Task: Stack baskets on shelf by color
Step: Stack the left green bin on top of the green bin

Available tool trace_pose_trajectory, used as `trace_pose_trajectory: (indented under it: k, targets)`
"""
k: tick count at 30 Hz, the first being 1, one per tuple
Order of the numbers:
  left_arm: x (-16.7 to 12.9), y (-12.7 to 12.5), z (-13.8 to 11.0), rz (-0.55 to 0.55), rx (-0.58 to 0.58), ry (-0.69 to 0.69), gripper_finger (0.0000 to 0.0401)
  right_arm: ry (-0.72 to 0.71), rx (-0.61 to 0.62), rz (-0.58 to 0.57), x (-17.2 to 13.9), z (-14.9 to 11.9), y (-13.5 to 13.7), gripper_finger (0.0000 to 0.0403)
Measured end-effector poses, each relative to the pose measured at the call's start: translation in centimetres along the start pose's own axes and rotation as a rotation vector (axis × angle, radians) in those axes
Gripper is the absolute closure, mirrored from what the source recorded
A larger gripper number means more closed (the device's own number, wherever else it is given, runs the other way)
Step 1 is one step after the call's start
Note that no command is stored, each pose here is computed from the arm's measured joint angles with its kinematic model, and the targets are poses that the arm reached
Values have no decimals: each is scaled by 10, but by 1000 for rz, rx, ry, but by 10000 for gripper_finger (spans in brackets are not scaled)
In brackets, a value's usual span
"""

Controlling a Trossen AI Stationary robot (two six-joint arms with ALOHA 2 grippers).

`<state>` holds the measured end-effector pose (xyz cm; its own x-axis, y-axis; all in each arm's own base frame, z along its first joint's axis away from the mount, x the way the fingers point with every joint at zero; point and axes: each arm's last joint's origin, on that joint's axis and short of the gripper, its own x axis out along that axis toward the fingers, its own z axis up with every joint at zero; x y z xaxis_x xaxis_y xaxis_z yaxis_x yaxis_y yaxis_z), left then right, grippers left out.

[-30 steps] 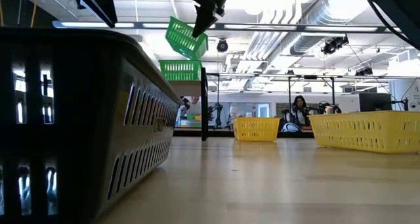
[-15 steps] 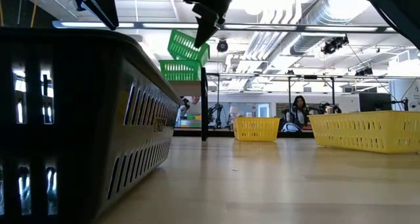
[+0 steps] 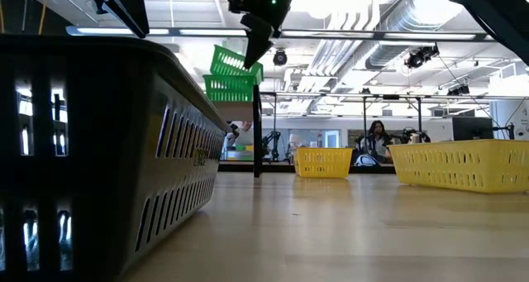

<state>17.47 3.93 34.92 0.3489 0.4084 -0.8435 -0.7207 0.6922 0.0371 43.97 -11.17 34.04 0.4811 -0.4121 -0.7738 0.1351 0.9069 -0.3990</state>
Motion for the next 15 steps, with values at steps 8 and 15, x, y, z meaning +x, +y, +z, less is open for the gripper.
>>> trace_pose_trajectory:
  k: [8, 15]
  targets:
    - [0, 0, 0, -1, 8, 0, 300, -18, -17, -9, 0, 2, -1, 383]
    - [0, 0, 0, -1, 8, 0, 300, -26, -12, -37, 0, 3, -2, 326]
